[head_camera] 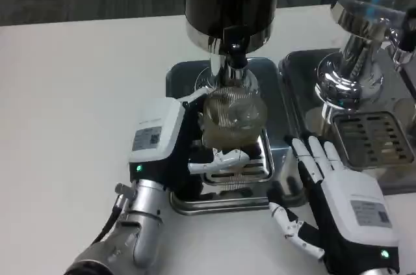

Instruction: Grasp the cup under the faucet to collect the drink, then remove the cup.

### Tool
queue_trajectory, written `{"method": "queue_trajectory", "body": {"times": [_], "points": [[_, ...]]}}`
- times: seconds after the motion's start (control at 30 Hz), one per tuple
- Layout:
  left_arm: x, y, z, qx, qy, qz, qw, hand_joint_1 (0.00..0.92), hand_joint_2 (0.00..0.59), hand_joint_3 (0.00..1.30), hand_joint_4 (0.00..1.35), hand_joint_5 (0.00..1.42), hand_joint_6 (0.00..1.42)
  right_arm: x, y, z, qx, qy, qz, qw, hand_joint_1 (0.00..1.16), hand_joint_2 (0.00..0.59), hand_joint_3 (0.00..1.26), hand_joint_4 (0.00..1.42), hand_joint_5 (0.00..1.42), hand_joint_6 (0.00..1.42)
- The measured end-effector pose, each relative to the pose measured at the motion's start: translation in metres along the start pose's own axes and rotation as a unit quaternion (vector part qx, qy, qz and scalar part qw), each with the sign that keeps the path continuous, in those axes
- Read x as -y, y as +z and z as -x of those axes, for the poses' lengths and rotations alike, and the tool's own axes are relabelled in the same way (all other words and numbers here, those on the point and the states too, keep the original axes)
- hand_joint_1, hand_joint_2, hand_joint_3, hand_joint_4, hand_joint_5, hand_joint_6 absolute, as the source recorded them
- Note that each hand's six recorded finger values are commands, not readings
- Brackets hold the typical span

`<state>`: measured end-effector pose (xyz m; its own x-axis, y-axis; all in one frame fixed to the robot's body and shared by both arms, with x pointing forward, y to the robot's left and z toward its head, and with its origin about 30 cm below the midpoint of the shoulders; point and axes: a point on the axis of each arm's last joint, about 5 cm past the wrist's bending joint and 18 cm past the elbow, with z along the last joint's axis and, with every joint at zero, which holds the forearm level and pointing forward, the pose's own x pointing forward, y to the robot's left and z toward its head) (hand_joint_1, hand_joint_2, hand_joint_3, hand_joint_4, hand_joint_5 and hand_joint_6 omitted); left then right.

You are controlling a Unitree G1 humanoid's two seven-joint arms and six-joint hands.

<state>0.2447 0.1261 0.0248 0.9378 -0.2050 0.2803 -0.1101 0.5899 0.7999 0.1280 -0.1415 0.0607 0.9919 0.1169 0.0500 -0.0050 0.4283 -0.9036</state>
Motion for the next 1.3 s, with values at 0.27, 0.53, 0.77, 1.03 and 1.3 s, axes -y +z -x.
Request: {"method": "queue_trajectory", "body": {"times": [0.27,0.53,0.77,1.03,1.3], "points": [[0.000,-0.0032,0.004,-0.007,-0.010,-0.002,0.9999,0.230,0.031,0.32,0.46,0.75,0.90,-0.0026,-0.0020,0.000,-0.006,0.008,-0.004,0.9999,0.22,0.443,0.06,0.00,0.00,0.20],[-0.011,-0.0075,0.001,-0.002,0.001,0.031,0.9995,0.001,0.000,0.19,0.26,0.55,0.62,-0.0024,-0.0034,0.000,-0.010,0.007,-0.007,0.9999,0.22,0.430,0.04,0.00,0.00,0.20],[-0.025,-0.0162,0.006,0.012,0.025,0.063,0.9976,0.000,0.000,0.09,0.14,0.39,0.41,-0.0034,-0.0050,-0.002,-0.013,0.007,-0.013,0.9998,0.20,0.403,0.00,0.00,0.00,0.17],[-0.051,-0.0323,0.019,0.009,0.043,0.098,0.9942,0.000,0.000,0.02,0.04,0.26,0.17,-0.0033,-0.0070,-0.006,-0.011,-0.001,-0.014,0.9998,0.19,0.384,0.00,0.00,0.00,0.13],[-0.084,-0.0314,0.018,0.070,0.079,0.156,0.9820,0.000,0.030,0.00,0.00,0.16,0.07,-0.0016,-0.0073,-0.011,-0.005,-0.006,-0.013,0.9999,0.17,0.380,0.00,0.00,0.00,0.14]]}}
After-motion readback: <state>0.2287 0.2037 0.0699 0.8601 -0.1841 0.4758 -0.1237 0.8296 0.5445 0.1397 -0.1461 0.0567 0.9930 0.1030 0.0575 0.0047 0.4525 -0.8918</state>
